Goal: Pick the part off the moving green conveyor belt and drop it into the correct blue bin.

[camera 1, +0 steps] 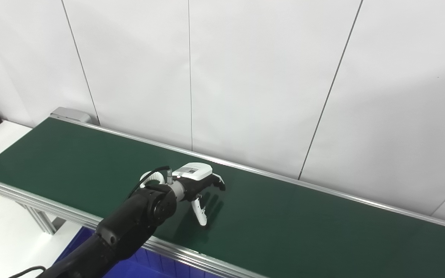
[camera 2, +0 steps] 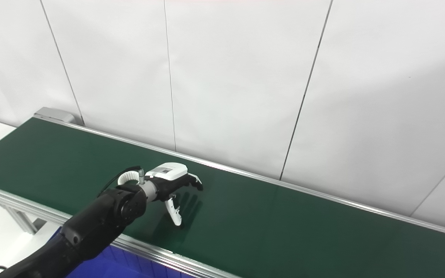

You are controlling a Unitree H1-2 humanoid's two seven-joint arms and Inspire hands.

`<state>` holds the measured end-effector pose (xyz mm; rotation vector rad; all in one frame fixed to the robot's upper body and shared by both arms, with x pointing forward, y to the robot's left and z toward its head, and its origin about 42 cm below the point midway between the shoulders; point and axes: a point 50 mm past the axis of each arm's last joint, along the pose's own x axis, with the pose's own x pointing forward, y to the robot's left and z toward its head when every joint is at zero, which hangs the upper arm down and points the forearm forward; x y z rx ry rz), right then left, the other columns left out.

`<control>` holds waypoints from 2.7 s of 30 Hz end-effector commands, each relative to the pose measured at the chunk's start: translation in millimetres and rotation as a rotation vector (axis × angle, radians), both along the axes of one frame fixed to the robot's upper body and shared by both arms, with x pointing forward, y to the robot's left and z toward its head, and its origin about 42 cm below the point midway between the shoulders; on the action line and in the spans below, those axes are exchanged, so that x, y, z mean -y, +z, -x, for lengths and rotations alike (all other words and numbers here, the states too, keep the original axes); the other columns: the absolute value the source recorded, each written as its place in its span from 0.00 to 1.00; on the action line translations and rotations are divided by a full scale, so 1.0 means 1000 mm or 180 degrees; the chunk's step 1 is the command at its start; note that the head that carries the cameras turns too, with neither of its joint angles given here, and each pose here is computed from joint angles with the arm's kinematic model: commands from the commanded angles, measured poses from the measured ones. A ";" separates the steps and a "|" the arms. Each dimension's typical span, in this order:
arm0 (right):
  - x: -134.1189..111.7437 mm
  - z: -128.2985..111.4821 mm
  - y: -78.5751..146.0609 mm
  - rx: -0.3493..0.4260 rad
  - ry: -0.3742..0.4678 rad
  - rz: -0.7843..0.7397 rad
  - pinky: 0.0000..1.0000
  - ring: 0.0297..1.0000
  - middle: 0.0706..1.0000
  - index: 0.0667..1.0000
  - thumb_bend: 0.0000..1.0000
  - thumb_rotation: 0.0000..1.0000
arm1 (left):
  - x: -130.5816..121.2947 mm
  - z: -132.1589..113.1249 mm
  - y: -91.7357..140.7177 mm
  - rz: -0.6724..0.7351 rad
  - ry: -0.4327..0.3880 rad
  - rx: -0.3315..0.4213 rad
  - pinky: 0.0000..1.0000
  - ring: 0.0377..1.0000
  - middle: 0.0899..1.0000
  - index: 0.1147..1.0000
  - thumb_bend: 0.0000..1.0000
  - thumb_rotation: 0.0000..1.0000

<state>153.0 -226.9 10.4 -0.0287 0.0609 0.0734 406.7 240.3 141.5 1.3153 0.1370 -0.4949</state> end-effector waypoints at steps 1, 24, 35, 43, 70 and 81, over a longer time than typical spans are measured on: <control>-0.004 -0.007 0.013 0.0284 0.0036 -0.0048 0.82 0.84 0.87 0.98 0.11 1.00 | -0.001 -0.018 0.029 -0.0011 -0.0042 0.0309 0.74 0.80 0.82 0.75 0.90 0.00; -0.002 -0.004 0.014 0.0291 0.0026 0.0006 0.80 0.83 0.86 0.98 0.13 1.00 | -0.002 -0.014 0.020 -0.0182 -0.0071 0.0161 0.72 0.80 0.82 0.75 0.93 0.00; -0.003 -0.004 0.014 0.0295 0.0026 -0.0036 0.83 0.85 0.87 0.99 0.13 1.00 | -0.003 -0.014 0.018 -0.0245 -0.0082 0.0132 0.73 0.81 0.83 0.75 0.93 0.00; -0.003 -0.003 0.016 0.0306 0.0027 -0.0001 0.81 0.84 0.86 0.98 0.13 1.00 | -0.003 -0.014 0.020 -0.0246 -0.0087 0.0139 0.73 0.81 0.82 0.75 0.93 0.00; -0.002 -0.004 0.015 0.0299 0.0028 -0.0010 0.82 0.84 0.86 0.98 0.16 1.00 | -0.009 -0.013 0.021 -0.0254 -0.0022 0.0111 0.76 0.82 0.83 0.75 0.91 0.00; -0.002 -0.004 0.015 0.0302 0.0041 -0.0019 0.82 0.85 0.87 0.99 0.16 1.00 | -0.009 -0.012 0.020 -0.0295 -0.0008 0.0093 0.76 0.82 0.83 0.76 0.91 0.00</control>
